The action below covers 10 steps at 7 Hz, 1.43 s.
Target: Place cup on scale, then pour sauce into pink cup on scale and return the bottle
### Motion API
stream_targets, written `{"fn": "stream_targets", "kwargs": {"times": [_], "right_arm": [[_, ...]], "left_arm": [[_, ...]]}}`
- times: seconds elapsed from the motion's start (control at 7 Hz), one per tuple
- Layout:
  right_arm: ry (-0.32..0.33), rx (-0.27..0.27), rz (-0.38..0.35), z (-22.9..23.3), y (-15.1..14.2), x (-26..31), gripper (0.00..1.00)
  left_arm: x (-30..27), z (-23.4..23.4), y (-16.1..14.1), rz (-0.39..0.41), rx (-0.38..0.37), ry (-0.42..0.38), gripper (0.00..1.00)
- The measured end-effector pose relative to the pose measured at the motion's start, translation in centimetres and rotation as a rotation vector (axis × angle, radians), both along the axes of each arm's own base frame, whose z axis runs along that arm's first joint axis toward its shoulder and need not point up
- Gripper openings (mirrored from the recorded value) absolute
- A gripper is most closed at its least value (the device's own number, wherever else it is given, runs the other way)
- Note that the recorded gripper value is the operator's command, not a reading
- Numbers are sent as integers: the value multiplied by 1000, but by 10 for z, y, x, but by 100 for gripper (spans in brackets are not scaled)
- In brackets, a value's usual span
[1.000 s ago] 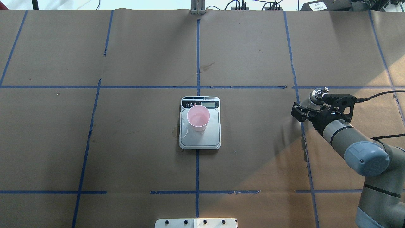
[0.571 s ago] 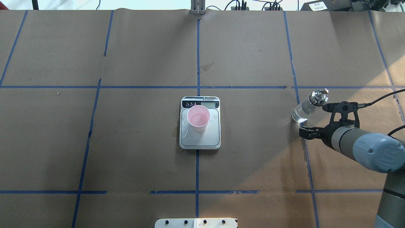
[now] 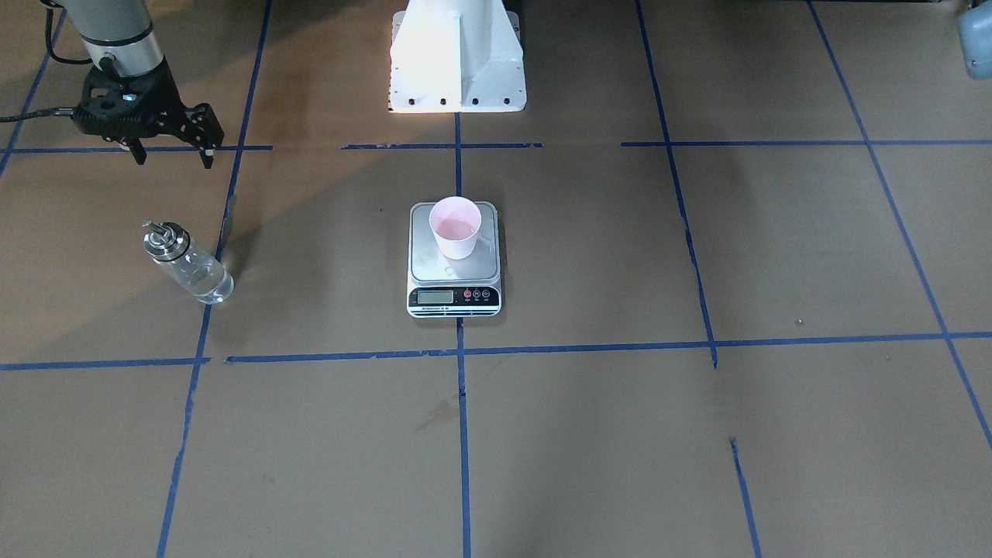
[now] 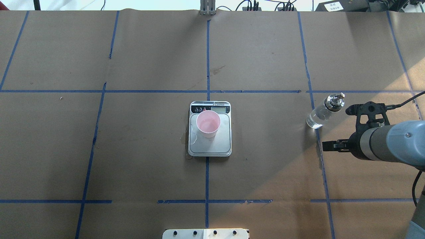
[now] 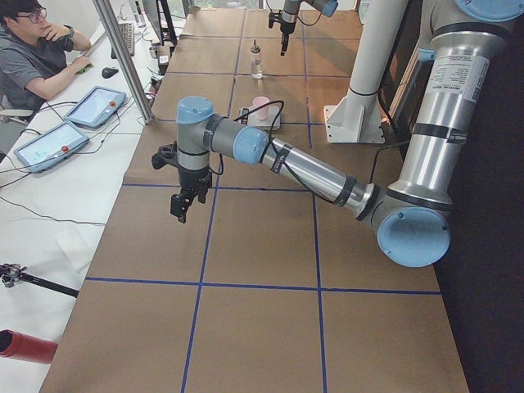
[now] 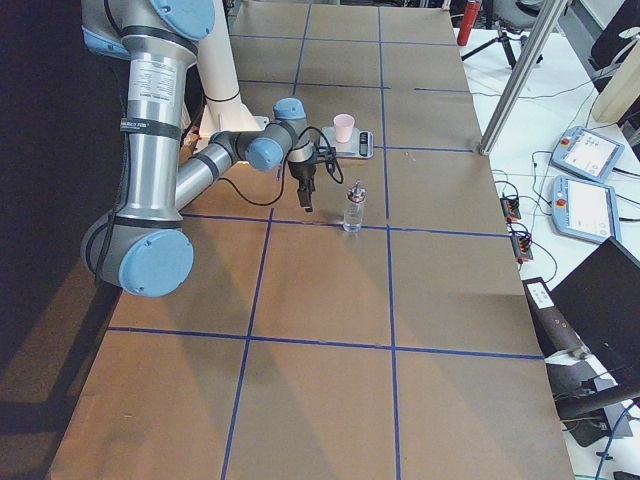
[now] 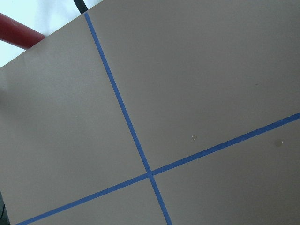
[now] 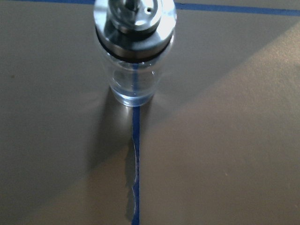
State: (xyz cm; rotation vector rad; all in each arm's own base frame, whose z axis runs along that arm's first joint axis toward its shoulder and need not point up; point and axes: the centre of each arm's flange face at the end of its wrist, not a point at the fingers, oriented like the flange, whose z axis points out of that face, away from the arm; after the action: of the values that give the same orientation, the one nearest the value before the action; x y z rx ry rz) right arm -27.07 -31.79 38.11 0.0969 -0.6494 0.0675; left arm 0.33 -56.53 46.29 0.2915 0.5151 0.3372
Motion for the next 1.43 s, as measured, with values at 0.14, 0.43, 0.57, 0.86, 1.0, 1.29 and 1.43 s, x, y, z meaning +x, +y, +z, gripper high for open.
{"fn": "stream_targets", "kwargs": {"times": [0.14, 0.43, 0.57, 0.86, 1.0, 1.29, 1.43], "right_arm": [[-12, -40, -37, -13, -5, 32, 100], [-47, -18, -117, -20, -29, 106, 100], [-43, 27, -178, -9, -46, 149, 100], [-34, 99, -279, 44, -86, 232, 100], [-37, 122, -327, 84, -105, 267, 100], [-40, 145, -403, 160, -128, 311, 100], [-33, 162, -415, 187, -137, 318, 100]], "left_arm": [[0, 1, 0, 1, 0, 0, 100], [-1, -1, 2, 1, 4, 0, 100], [-1, -3, 3, 1, 6, 1, 100], [-1, -2, 3, 4, 5, 1, 100], [0, 0, 3, 7, 2, 1, 100], [-11, 18, 1, 59, 2, -11, 100], [-36, 40, -1, 70, -9, -21, 100]]}}
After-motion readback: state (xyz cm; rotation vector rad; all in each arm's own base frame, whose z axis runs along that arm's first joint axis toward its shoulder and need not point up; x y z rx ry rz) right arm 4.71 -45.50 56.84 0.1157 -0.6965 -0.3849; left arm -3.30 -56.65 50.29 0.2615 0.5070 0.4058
